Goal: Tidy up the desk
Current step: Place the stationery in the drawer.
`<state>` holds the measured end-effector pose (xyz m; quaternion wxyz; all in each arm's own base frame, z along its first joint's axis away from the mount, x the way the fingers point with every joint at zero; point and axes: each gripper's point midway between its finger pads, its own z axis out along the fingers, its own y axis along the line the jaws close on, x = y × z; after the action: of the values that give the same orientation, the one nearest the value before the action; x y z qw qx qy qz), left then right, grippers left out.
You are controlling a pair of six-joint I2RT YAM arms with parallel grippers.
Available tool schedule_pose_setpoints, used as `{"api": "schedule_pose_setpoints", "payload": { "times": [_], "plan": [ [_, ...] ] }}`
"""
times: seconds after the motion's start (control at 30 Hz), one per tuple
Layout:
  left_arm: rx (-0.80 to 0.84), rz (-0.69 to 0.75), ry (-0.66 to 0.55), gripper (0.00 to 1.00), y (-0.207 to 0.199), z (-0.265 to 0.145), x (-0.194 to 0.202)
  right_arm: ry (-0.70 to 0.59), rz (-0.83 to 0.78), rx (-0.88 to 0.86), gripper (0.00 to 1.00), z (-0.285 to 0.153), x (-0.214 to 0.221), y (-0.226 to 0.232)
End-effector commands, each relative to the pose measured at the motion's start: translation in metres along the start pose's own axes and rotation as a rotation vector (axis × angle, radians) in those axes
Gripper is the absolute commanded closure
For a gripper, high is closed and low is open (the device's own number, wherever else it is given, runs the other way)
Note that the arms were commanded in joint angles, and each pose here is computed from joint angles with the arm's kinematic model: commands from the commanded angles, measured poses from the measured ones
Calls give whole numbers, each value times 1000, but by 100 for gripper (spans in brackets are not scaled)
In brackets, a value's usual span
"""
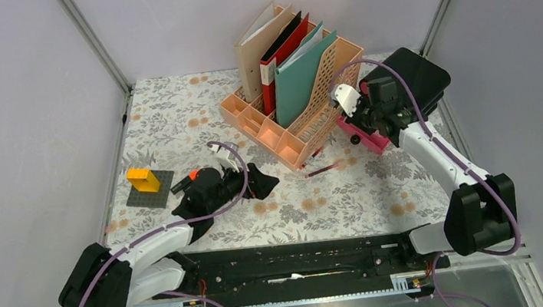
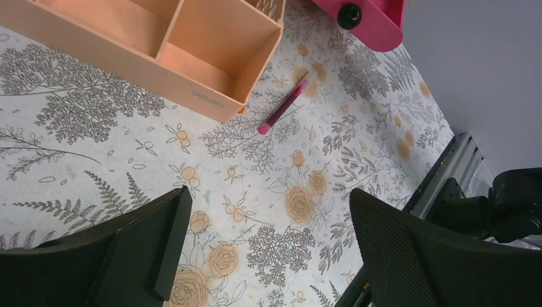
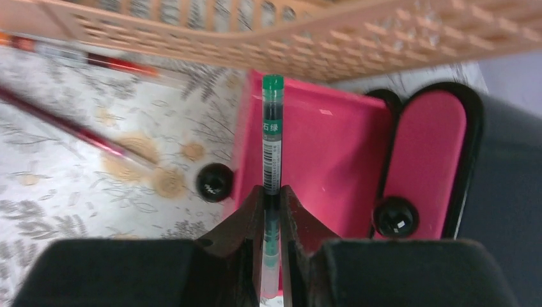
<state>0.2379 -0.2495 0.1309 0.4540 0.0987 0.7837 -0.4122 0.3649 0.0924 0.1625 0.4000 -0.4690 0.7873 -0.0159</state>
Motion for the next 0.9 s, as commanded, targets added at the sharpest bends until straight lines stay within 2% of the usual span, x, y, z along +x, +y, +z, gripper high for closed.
{"api": "schedule_pose_setpoints", "payload": {
  "times": [0.0,0.07,0.17,0.3,0.4,0.6,0.73,0.87],
  "plan": [
    [89,13,-41,1,-23,6,-16,68,90,243,96,3,22,-47],
    [104,36,-36,1,-29,9,-15,107,114,268,85,6,33,-53],
    [119,83,-17,1,-38,13,-10,124,133,256,53,9,37,-52],
    [101,189,23,1,-49,22,0,42,168,173,38,1,20,-39],
    [57,281,73,1,-52,36,5,-39,196,84,32,-9,4,-26],
    [20,424,215,1,-58,65,23,-197,305,-92,26,-42,-33,-8],
    [-11,507,288,1,-66,85,30,-224,354,-236,24,-63,-46,16],
    [-80,571,366,4,-62,106,41,-250,431,-224,23,-72,-38,11]
  ]
}}
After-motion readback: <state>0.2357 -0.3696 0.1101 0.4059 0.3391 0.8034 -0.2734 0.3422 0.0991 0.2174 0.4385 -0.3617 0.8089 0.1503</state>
